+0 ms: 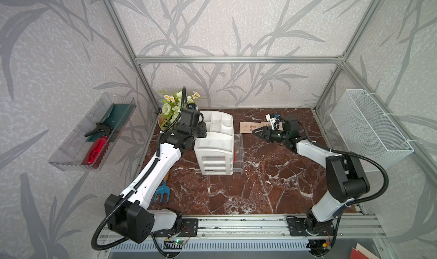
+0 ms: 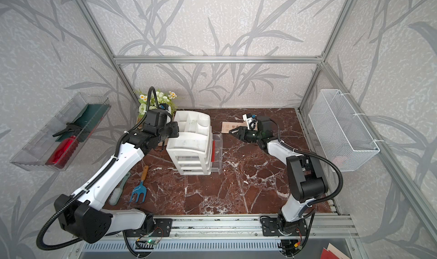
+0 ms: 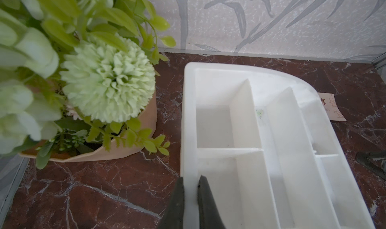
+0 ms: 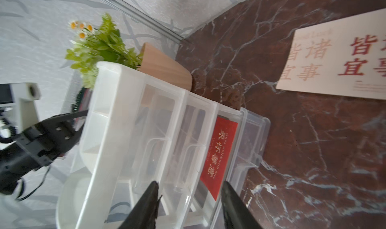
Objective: Take the postcards out of the drawer
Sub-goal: Open the drawer in the storage box.
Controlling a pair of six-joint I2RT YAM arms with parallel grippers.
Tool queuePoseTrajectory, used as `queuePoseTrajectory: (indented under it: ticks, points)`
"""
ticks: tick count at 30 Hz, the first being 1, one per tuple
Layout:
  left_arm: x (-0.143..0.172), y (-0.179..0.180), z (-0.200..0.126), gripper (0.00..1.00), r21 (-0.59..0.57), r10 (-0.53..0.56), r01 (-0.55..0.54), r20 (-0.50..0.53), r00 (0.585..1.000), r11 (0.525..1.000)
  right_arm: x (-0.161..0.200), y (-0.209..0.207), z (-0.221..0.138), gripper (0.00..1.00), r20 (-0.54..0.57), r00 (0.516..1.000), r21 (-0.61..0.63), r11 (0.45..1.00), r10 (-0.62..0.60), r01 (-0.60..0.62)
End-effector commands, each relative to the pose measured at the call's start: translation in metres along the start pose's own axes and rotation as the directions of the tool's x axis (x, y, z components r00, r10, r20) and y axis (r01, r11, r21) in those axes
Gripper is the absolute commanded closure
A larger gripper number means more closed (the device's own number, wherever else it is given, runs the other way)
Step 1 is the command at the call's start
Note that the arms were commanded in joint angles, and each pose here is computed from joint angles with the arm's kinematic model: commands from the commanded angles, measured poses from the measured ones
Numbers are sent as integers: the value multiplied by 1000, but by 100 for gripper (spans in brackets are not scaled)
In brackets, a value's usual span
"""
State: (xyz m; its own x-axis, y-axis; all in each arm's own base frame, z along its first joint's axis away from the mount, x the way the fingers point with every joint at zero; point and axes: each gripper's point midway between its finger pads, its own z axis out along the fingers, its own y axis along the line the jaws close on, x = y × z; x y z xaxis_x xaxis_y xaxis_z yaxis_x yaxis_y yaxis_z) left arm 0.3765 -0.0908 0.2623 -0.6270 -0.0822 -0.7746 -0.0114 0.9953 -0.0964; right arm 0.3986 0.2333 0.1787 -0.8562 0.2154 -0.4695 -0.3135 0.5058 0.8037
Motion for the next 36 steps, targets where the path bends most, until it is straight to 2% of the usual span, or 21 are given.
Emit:
queuePoseTrajectory:
  ticks: [1,5,11,21,27,36]
  points:
    - [60,23,9,100,-92,8,-26,-196,981,995,30,-26,-9,52,-74,997,297,954,-32,53]
    - [60,19,13,100,-72,1,-14,-181,984,997,38,-16,-9,52,-93,992,413,903,-88,119]
    - [55,17,14,100,-61,15,-25,-161,987,998,50,-9,1,53,-139,982,492,852,-125,178]
    - [57,16,13,100,-45,31,-38,-152,988,998,66,-3,34,58,-214,966,514,825,-145,237]
    - [61,17,13,100,-43,49,-56,-160,986,998,79,-20,51,59,-263,956,551,794,-128,258]
    - [60,16,13,100,-34,52,-58,-152,987,998,94,-30,65,64,-298,949,563,784,-105,263]
